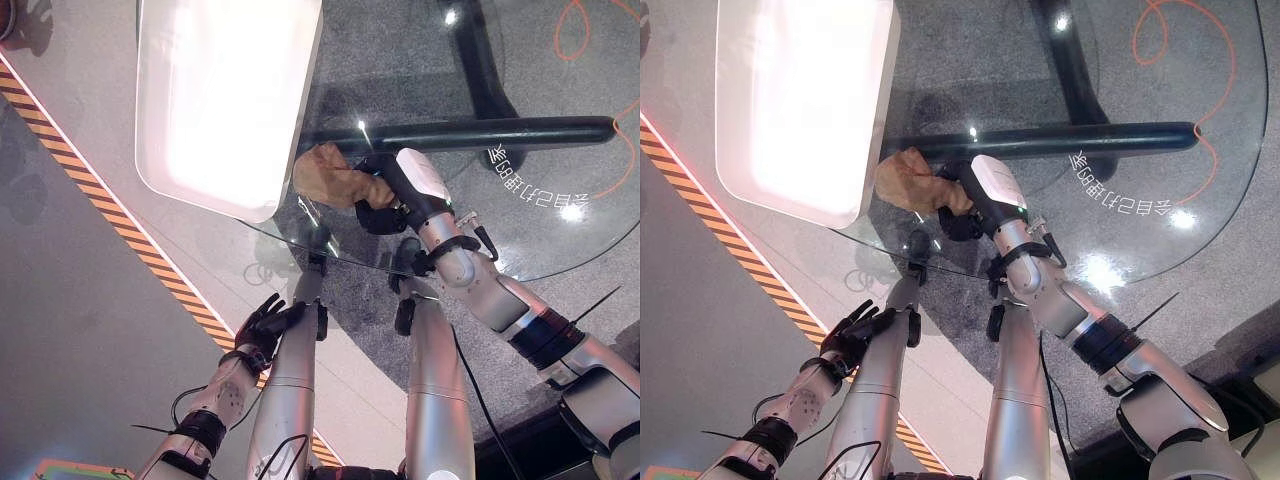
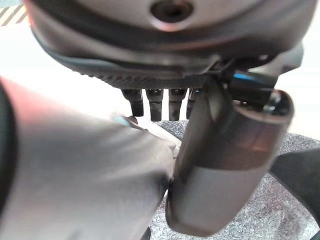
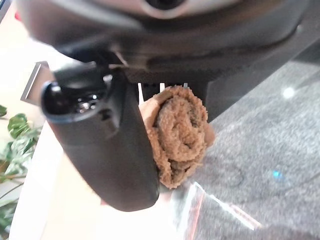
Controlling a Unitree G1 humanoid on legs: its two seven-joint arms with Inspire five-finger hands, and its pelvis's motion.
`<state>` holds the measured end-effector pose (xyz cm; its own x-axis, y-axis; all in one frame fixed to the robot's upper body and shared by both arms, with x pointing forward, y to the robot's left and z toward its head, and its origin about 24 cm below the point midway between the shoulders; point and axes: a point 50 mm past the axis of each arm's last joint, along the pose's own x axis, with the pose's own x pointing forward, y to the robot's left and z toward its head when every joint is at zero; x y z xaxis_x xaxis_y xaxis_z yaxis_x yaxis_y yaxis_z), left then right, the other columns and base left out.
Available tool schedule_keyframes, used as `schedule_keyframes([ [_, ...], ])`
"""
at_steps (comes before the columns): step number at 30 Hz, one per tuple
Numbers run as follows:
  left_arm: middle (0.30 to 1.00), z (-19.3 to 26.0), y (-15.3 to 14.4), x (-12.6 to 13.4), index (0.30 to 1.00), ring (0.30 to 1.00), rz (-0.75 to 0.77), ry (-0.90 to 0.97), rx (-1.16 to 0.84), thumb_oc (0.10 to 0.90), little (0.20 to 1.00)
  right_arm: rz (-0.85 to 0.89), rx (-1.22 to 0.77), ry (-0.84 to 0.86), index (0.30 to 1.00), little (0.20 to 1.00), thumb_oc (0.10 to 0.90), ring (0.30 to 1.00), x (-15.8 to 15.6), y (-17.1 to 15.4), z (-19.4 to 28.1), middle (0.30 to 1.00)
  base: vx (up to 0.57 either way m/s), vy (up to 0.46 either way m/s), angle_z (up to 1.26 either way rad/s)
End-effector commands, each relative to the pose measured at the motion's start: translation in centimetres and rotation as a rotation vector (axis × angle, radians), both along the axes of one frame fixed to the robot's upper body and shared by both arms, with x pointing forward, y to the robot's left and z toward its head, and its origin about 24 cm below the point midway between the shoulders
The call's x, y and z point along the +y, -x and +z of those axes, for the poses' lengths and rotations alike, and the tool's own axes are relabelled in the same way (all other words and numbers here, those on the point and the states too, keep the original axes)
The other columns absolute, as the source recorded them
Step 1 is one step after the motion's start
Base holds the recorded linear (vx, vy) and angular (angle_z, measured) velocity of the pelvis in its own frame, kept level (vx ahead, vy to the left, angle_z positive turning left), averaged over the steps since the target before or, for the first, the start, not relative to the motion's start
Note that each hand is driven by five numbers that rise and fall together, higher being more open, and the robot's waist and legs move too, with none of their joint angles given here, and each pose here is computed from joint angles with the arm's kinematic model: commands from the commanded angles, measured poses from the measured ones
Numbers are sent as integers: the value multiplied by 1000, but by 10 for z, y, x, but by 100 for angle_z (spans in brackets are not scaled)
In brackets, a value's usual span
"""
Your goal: Wipe the table with a cloth and put it in the basket.
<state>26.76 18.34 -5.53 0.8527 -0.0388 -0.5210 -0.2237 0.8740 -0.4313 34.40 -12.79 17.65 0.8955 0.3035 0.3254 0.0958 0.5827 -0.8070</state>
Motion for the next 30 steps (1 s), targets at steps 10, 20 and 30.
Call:
schedule_keyframes([
  [10,900,-33,43,4,900,900,35,43,127,800,900,-277,-357,-189,300,200,100,300,-54,-1,61,300,0,0,0],
  [20,900,-30,42,6,900,900,42,47,123,800,900,-448,-422,-277,300,200,100,300,-85,0,63,300,0,0,0],
  [30,900,-30,42,4,900,900,50,56,120,800,900,-645,-533,-479,300,200,100,300,-119,7,69,300,0,0,0],
])
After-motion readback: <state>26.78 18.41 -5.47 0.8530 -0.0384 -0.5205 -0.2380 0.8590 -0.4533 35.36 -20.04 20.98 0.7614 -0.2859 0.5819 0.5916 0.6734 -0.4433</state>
